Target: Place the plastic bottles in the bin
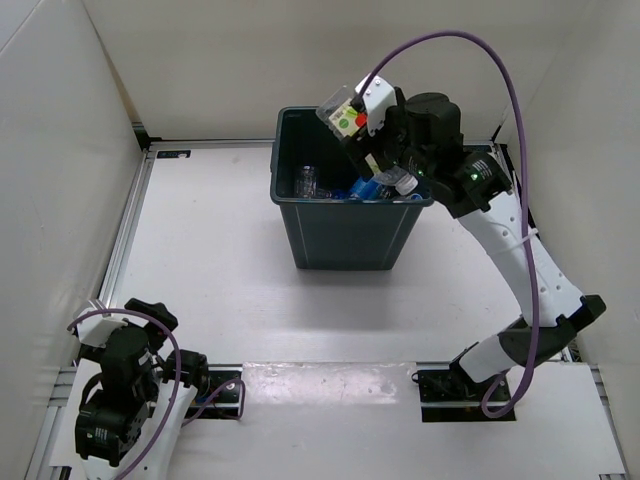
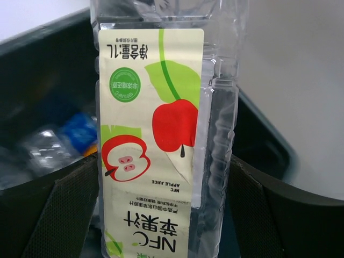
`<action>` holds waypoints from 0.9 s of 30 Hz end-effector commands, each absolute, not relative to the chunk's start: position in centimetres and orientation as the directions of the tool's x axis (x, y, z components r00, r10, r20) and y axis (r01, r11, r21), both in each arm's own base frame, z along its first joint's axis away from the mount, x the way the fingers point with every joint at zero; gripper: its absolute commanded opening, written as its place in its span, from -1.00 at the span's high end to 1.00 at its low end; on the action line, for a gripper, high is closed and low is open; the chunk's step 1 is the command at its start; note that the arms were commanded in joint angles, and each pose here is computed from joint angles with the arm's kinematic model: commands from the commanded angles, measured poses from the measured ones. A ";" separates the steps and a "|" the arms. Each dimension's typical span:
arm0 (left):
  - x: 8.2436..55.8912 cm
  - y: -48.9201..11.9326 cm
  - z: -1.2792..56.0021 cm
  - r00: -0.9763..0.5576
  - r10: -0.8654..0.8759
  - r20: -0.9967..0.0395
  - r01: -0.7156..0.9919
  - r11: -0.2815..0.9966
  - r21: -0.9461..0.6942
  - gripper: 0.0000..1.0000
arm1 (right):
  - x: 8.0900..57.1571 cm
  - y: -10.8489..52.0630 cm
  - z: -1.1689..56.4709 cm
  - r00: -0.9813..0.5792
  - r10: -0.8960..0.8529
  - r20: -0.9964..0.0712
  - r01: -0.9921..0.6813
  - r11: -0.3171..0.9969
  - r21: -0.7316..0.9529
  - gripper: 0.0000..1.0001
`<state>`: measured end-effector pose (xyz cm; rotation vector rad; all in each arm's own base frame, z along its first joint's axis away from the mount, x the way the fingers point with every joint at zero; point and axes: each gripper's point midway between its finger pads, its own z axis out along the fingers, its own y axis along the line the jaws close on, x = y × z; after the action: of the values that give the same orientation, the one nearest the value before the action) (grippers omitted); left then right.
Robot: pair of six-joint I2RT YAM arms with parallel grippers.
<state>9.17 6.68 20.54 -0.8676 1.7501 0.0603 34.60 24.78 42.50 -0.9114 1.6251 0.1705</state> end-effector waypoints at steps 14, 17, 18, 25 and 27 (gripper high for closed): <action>9.4 6.7 20.4 -0.109 -0.513 -0.851 -0.578 0.729 -0.366 -1.00 | 34.7 26.7 41.9 0.152 -0.575 -0.804 -0.689 0.522 -0.503 -0.81; 9.3 6.7 20.5 -0.105 -0.517 -0.850 -0.576 0.728 -0.372 -1.00 | 35.6 24.5 39.0 -0.028 -0.575 -0.817 -0.649 0.632 -0.423 -0.81; 9.3 6.7 20.5 -0.103 -0.515 -0.851 -0.576 0.729 -0.371 -1.00 | 34.2 26.3 39.0 0.096 -0.604 -0.791 -0.774 0.454 -0.441 -0.81; 9.4 6.6 20.5 -0.113 -0.510 -0.852 -0.573 0.735 -0.364 -1.00 | 35.6 25.6 41.8 0.004 -0.569 -0.823 -0.726 0.564 -0.394 -0.81; 9.3 6.7 20.4 -0.109 -0.513 -0.852 -0.578 0.730 -0.365 -1.00 | 37.4 25.4 42.4 -0.058 -0.506 -0.861 -0.646 0.677 -0.354 -0.81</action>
<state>9.18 6.67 20.45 -0.8671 1.7526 0.0617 37.16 25.89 40.05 -1.0771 1.6951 0.1154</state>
